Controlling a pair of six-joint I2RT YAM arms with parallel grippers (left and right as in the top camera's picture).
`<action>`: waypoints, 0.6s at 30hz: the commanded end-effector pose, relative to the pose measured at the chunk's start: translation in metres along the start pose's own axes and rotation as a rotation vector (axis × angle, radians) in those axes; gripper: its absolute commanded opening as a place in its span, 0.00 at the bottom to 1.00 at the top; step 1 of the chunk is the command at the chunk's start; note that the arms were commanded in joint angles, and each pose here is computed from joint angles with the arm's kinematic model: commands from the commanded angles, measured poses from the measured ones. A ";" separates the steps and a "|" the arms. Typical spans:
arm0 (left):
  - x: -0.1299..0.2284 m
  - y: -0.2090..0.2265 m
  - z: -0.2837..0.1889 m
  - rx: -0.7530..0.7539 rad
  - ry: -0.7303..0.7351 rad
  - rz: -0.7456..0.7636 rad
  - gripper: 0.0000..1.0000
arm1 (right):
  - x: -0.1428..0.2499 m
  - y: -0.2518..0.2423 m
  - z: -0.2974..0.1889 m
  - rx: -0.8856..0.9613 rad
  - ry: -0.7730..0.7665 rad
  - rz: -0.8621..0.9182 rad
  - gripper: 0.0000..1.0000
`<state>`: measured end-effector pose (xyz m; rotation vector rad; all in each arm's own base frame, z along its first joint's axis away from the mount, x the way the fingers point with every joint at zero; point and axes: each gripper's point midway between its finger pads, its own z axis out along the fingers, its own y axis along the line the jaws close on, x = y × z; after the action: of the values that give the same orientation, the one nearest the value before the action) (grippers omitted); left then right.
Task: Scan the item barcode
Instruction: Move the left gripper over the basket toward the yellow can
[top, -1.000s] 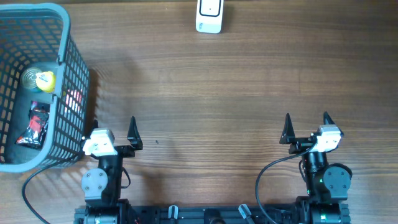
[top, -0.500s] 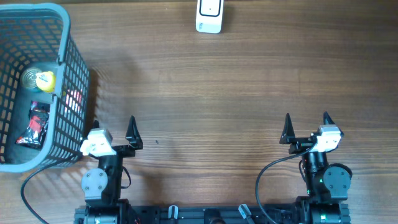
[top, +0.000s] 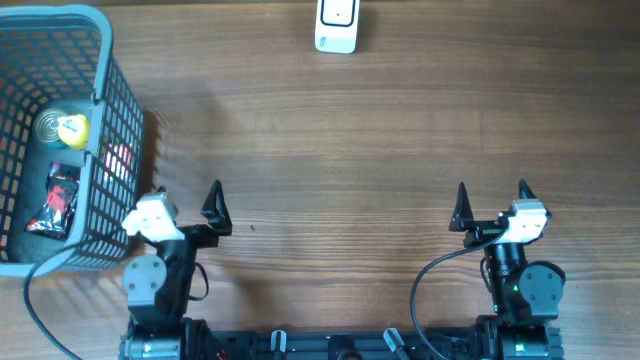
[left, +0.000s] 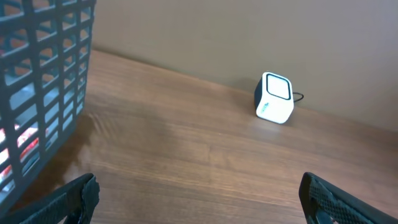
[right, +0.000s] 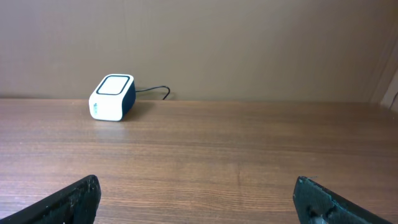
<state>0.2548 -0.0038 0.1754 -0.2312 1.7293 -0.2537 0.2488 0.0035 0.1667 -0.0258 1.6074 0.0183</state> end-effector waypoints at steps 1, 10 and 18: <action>-0.037 -0.018 0.000 0.049 -0.022 -0.016 1.00 | 0.002 0.000 0.001 -0.005 0.007 -0.009 1.00; -0.061 -0.069 -0.008 0.323 -0.055 -0.032 1.00 | 0.002 0.000 0.001 -0.005 0.007 -0.009 1.00; -0.129 -0.092 -0.007 0.356 -0.118 0.022 1.00 | 0.002 0.001 0.001 -0.005 0.006 -0.009 1.00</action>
<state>0.2650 -0.0499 0.2805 -0.0235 1.5898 -0.5191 0.2491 0.0035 0.1655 -0.0257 1.6127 0.0185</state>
